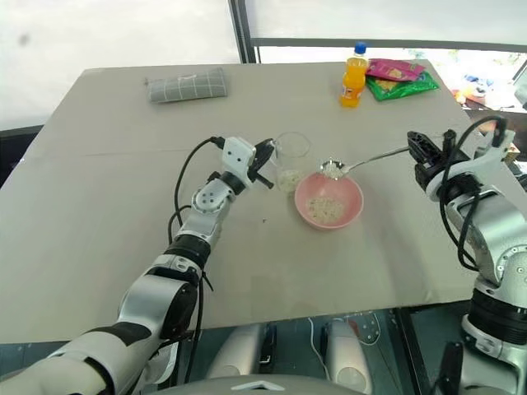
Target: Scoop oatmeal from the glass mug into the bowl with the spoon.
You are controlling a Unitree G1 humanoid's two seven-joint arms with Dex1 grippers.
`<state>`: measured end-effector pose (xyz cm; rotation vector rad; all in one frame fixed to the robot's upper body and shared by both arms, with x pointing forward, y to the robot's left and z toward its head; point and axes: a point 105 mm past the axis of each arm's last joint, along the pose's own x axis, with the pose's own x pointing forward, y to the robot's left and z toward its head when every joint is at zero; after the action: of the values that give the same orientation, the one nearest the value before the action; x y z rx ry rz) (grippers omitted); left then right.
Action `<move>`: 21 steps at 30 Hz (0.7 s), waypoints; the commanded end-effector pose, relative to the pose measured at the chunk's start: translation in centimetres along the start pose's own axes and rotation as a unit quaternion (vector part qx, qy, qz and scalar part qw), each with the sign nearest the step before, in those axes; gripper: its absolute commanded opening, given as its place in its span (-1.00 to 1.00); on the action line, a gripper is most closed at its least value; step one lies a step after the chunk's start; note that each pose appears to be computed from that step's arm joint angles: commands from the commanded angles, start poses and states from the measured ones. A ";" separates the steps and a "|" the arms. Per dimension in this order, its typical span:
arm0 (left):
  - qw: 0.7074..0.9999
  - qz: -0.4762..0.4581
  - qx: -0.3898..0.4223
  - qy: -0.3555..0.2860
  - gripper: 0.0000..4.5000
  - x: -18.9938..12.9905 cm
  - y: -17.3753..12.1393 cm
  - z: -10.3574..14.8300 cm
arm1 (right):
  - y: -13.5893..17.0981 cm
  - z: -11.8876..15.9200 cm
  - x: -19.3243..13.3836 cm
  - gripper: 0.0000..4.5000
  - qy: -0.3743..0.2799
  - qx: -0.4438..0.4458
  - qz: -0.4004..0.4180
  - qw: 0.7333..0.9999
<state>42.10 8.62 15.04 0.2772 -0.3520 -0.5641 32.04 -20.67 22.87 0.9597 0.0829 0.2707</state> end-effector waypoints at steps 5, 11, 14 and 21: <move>0.999 0.051 -0.008 -0.013 -0.97 -1.1 2.5 1.0 | 3.5 -1.3 1.2 -1.00 0.038 -0.200 0.059 0.977; 0.995 0.097 -0.015 -0.025 -0.97 -2.6 4.0 2.4 | 6.2 -3.9 2.0 -1.00 0.098 -0.389 0.125 0.908; 0.993 0.114 -0.014 -0.020 -0.97 -3.6 4.4 2.6 | 7.0 -5.6 2.1 -1.00 0.128 -0.457 0.159 0.866; 0.991 0.131 -0.014 0.003 -0.97 -5.8 5.0 2.6 | 8.1 -6.8 1.7 -1.00 0.154 -0.560 0.215 0.786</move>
<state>39.41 15.34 15.27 0.2048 -0.2880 -0.3243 31.73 -11.21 23.87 -0.1930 0.0745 0.7422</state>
